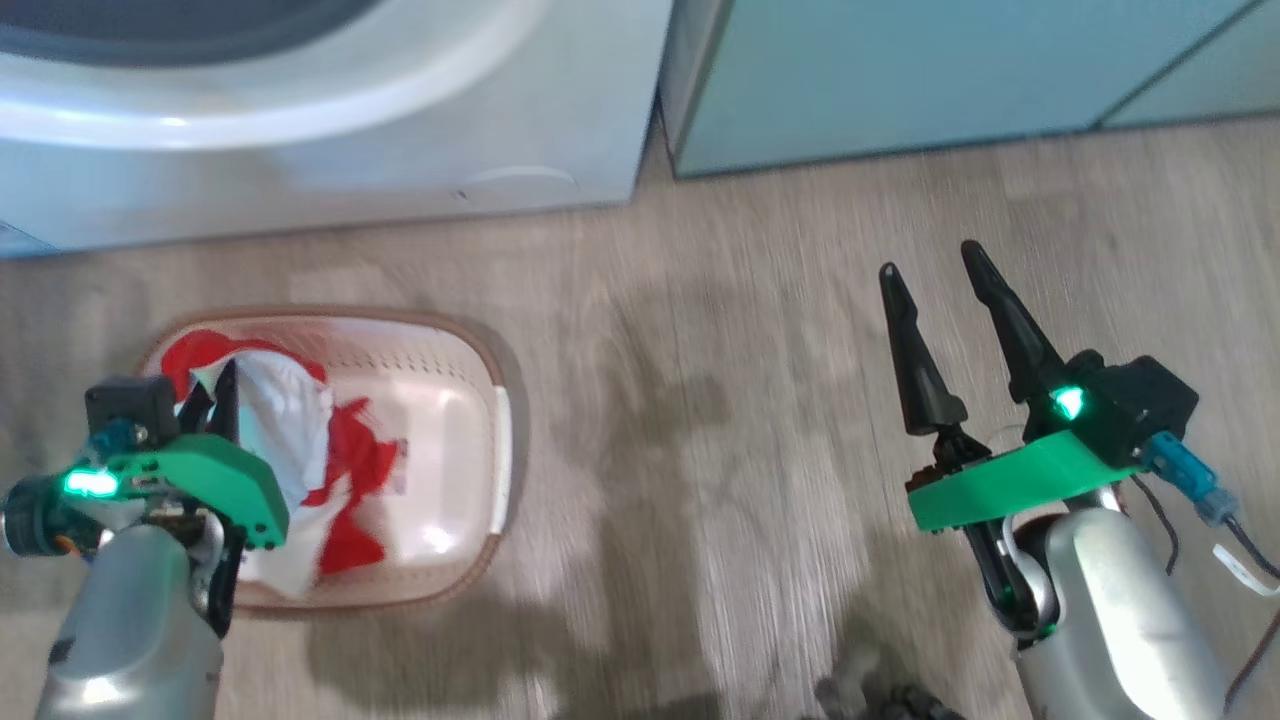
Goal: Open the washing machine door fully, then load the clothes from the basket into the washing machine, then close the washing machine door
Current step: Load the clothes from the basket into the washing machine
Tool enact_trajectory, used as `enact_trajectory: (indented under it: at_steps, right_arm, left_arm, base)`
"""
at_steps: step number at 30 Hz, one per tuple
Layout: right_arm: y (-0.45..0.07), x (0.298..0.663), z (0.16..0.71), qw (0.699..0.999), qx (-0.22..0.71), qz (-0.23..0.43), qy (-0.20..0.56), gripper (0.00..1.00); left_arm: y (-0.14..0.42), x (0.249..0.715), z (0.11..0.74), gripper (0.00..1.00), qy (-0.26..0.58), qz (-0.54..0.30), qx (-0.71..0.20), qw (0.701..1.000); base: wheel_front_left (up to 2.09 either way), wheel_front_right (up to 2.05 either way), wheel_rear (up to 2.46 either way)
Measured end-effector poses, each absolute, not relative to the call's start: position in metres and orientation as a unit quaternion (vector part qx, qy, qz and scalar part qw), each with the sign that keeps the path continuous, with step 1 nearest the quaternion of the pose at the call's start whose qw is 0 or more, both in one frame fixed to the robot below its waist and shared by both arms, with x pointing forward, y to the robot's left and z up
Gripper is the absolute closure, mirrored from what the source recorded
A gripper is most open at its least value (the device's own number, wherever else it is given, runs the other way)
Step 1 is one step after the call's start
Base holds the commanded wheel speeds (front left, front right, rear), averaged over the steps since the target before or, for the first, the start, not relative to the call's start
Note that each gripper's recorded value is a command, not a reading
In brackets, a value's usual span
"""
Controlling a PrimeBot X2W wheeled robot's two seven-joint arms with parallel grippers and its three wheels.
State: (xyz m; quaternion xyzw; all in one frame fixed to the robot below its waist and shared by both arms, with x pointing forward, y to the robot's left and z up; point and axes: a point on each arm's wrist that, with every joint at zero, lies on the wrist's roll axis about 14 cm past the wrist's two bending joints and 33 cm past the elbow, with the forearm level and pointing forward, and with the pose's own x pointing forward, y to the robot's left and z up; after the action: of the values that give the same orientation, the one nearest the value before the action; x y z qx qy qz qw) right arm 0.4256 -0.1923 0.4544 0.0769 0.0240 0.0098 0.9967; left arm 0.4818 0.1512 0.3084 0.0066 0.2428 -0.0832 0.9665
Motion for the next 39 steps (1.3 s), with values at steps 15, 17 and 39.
enact_trajectory:
  at_steps: [15,17,39]
  right_arm:
    - [-0.176,0.404,0.495,0.995,0.088,0.033,-0.025,0.0]
    - [-0.174,0.401,0.499,0.995,0.089,0.036,-0.029,0.0]
    - [-0.168,0.371,0.528,0.992,0.1,0.045,-0.069,0.0]
  left_arm:
    - [0.167,0.469,0.462,1.0,0.022,-0.049,0.019,0.998]
    - [0.17,0.464,0.482,1.0,-0.006,-0.042,0.017,0.999]
    - [0.17,0.393,0.549,1.0,-0.101,-0.042,0.0,0.994]
  base:
    - [0.0,0.0,0.0]
    - [0.0,0.0,0.0]
    - [0.0,0.0,0.0]
